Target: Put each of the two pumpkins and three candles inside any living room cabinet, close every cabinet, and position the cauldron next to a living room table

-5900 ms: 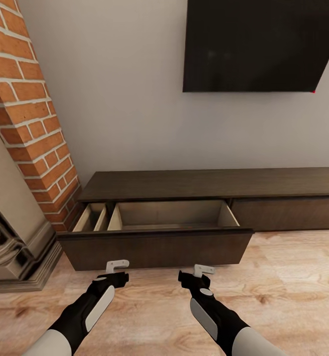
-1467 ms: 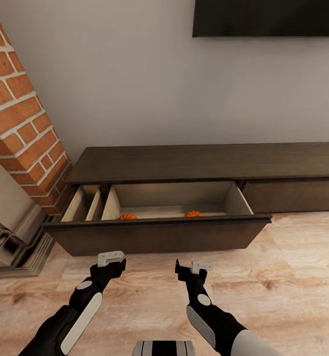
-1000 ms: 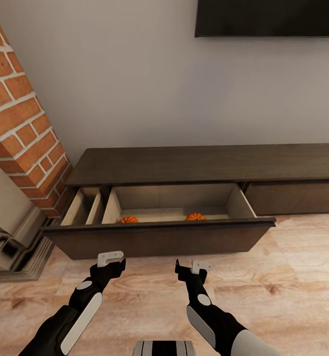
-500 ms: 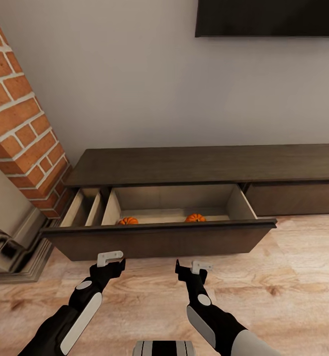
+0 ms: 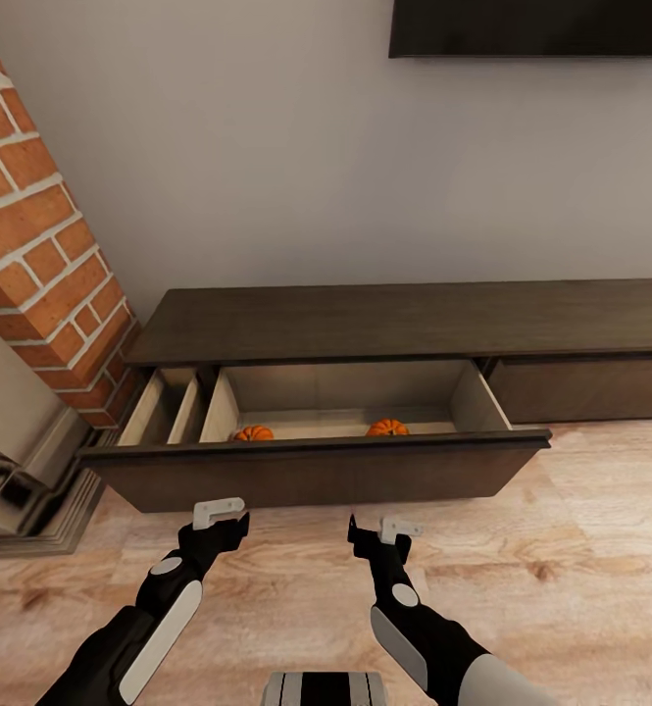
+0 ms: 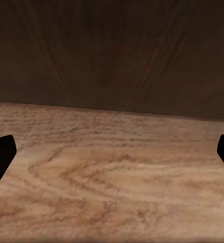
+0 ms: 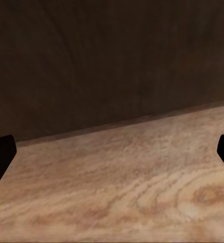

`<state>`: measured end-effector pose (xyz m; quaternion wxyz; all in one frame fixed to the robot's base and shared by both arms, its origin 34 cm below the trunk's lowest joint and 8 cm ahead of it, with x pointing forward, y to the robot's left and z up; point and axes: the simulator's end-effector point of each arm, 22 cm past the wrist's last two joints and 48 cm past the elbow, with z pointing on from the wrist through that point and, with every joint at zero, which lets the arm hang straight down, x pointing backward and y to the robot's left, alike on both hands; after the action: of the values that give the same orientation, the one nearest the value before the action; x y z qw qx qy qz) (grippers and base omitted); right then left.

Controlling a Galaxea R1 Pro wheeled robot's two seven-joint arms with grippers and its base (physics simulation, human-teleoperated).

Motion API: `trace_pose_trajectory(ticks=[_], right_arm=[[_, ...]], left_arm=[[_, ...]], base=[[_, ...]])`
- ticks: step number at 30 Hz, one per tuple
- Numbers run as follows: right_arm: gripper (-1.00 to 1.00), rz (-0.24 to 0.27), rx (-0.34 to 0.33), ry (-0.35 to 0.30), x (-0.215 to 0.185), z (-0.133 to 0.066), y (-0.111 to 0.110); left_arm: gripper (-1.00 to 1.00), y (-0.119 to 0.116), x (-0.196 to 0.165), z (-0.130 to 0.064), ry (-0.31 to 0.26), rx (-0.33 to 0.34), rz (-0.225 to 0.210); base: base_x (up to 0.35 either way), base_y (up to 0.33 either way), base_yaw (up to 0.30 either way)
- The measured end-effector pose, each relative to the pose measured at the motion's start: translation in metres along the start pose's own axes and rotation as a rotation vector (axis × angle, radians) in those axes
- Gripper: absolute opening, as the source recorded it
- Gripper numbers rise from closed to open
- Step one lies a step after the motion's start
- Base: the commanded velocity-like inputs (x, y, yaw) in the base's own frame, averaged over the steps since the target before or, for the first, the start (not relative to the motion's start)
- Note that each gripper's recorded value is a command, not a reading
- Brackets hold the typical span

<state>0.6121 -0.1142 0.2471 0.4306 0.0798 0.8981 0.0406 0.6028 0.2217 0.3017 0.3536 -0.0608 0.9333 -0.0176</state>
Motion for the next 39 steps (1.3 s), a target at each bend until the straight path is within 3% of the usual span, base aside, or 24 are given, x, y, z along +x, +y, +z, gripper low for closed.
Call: trace_pose_trajectory(ticks=[6,14,23,39], right_arm=[[1.00,0.002,0.000,0.003,0.003,0.001,0.000],[1.00,0.021,-0.002,-0.040,-0.002,0.003,0.000],[1.00,-0.017,-0.038,-0.112,-0.015,-0.001,0.010],[1.00,-0.022,-0.041,-0.116,-0.016,-0.001,0.011]], left_arm=[[1.00,0.001,0.003,0.002,0.003,-0.002,-0.002],[1.00,0.003,0.000,-0.001,-0.077,-0.003,-0.049],[1.00,0.004,0.001,-0.003,-0.083,-0.005,-0.052],[1.00,0.004,-0.001,-0.003,-0.090,-0.009,-0.036]], base=[[0.000,0.000,0.000],[0.000,0.000,0.000],[0.000,0.000,0.000],[0.037,0.000,0.000]])
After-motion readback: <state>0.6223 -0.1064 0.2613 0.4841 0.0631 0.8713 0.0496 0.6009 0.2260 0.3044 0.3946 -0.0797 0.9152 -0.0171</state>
